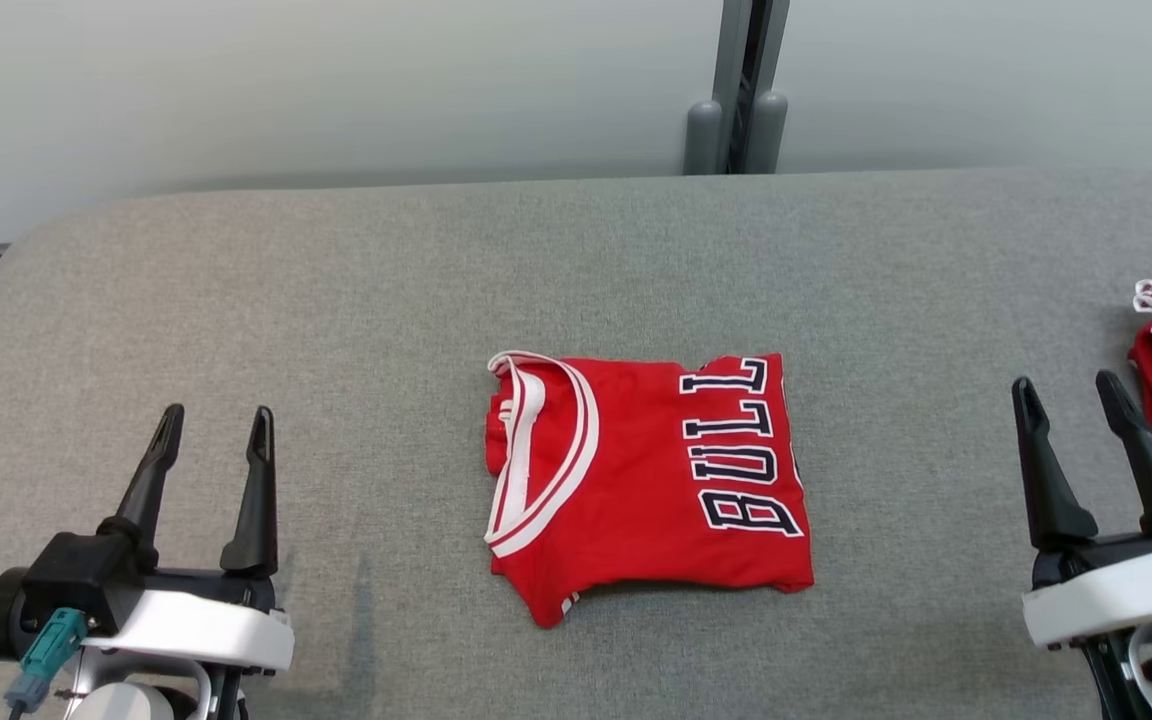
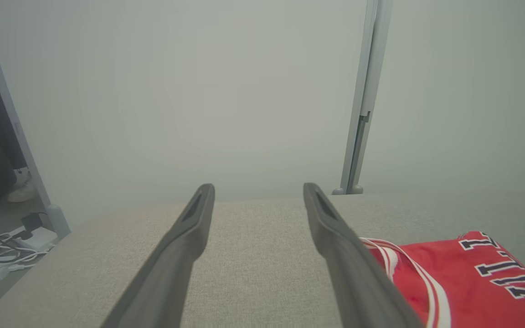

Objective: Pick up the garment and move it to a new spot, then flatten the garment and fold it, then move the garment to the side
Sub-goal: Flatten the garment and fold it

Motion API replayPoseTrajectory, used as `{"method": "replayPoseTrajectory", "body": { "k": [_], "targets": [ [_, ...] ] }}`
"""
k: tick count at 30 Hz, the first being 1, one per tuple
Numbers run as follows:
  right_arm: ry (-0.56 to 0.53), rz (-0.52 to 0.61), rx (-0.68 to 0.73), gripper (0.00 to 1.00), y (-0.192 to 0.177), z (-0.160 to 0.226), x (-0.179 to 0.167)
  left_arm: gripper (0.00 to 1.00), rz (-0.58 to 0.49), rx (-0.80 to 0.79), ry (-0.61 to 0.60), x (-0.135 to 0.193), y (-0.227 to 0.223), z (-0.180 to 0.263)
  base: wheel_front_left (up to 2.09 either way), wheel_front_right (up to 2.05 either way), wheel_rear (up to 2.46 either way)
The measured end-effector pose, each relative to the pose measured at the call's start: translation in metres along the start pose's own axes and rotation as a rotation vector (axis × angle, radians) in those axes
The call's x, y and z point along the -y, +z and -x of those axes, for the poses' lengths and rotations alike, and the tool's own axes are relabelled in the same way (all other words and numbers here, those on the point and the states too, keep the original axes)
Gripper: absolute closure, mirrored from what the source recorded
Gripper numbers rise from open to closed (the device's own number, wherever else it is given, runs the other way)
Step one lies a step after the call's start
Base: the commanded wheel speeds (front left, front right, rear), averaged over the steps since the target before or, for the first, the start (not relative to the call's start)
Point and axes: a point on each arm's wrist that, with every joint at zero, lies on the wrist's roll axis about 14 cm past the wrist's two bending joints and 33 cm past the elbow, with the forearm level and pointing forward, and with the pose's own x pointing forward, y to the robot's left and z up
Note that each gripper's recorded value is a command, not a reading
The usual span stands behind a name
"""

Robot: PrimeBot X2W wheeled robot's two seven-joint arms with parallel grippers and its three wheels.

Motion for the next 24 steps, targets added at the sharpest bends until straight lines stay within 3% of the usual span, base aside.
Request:
{"method": "replayPoseTrajectory", "body": {
  "k": [9, 24],
  "targets": [
    [-0.029, -0.002, -0.011, 0.00, 0.003, 0.024, 0.002, 0.00, -0.005, -0.010, -0.012, 0.002, 0.004, 0.014, 0.00, 0.00, 0.00],
    [-0.034, 0.006, -0.013, 0.00, 0.007, 0.032, 0.000, 0.00, -0.004, -0.022, -0.020, 0.006, 0.007, 0.018, 0.00, 0.00, 0.00]
  ]
}}
